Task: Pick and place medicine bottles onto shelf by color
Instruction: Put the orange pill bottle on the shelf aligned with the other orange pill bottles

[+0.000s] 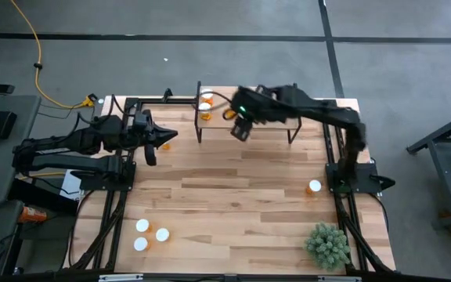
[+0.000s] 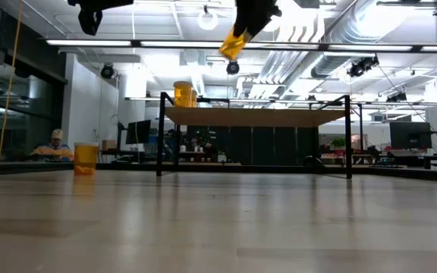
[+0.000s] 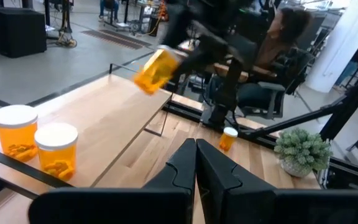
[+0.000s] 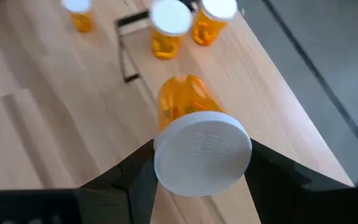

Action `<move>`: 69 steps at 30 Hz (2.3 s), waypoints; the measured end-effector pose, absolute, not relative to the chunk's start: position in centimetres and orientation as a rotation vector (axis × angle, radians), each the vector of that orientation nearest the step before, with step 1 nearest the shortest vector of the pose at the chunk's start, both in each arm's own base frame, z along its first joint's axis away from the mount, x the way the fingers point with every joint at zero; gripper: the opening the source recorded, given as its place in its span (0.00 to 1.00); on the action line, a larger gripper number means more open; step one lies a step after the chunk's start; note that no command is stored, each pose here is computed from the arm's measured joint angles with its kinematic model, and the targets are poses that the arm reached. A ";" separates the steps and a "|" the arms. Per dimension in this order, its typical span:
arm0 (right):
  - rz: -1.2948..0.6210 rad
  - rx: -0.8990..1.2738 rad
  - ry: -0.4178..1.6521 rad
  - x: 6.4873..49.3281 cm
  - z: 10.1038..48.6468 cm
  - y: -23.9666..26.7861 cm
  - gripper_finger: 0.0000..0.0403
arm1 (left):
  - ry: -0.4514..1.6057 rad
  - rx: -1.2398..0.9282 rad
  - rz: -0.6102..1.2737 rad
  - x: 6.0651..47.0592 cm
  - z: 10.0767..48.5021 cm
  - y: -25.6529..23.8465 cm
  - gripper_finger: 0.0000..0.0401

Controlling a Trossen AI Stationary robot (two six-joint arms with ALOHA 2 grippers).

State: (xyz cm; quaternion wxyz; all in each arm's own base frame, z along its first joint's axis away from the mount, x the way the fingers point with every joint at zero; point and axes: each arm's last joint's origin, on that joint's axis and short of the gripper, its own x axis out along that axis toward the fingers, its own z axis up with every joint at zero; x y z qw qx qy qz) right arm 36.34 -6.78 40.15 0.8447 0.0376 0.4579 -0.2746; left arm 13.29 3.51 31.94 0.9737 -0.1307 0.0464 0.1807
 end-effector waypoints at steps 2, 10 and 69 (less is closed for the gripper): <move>-0.595 0.110 1.011 37.3 39.5 -8.3 0.49 | 0.103 -0.264 0.366 13.5 31.8 3.6 0.00; -0.401 0.221 1.165 39.2 36.5 -9.4 0.49 | 0.080 -0.312 0.421 15.8 31.6 4.3 0.00; -0.369 -0.008 0.852 40.2 40.1 -8.0 0.49 | 0.256 -0.280 0.471 17.5 31.4 5.9 0.00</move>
